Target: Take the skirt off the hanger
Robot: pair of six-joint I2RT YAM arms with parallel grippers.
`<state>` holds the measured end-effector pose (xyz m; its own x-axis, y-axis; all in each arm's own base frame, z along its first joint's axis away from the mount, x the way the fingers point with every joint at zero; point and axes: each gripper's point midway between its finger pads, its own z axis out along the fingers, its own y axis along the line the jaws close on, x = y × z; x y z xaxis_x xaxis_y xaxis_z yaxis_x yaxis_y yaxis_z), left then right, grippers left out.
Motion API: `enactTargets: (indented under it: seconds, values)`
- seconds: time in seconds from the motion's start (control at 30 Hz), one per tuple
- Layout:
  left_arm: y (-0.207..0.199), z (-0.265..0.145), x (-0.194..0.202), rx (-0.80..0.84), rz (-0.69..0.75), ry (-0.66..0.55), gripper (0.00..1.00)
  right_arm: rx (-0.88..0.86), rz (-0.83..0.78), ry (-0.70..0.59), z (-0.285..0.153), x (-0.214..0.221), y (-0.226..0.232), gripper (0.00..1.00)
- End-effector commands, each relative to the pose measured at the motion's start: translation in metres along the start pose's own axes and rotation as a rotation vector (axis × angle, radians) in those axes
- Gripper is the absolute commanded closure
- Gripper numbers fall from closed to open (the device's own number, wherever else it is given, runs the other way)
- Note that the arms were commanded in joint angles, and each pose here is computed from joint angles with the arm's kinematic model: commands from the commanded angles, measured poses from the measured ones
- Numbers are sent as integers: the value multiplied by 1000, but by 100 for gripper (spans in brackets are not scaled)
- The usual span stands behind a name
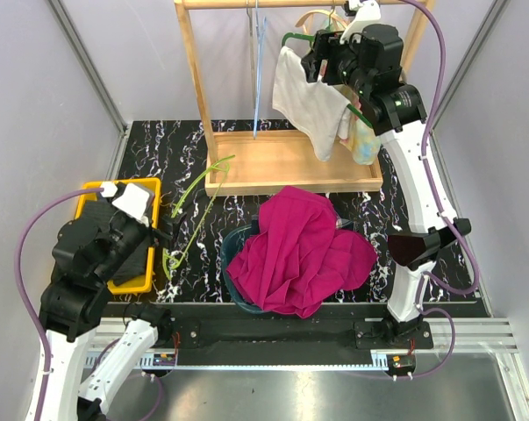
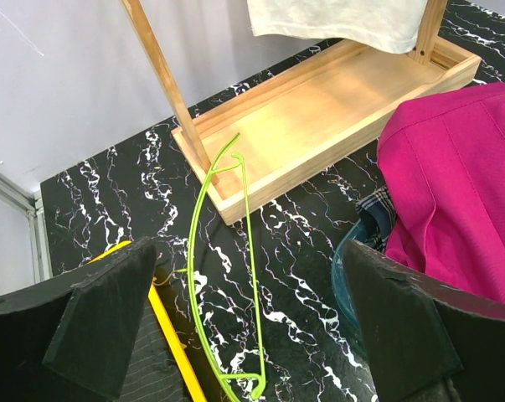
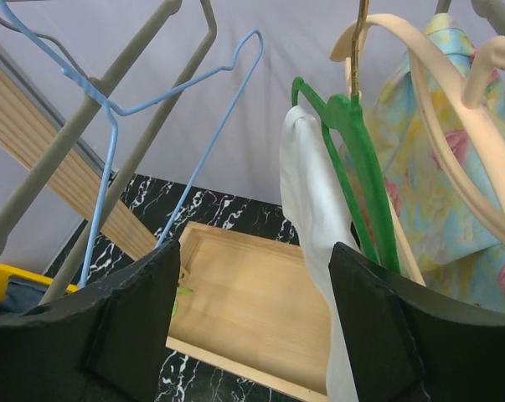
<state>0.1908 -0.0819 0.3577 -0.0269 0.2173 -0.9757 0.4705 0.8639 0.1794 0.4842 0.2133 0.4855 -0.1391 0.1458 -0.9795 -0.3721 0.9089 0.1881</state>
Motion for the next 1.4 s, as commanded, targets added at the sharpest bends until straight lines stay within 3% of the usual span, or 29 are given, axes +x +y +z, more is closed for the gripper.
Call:
enactTargets:
  seconds: [0.0,0.4,1.37]
  values:
    - [4,-1,-11,-22,12,-55,1,-47,4,-117,-27,-45,8,20]
    - [2,1,0,-18,3,-40,1,-58,-11,-169,-57,-67,13,16]
    - [5,-5,-4,-39,22,-51,1,-32,36,-58,14,-11,-18,17]
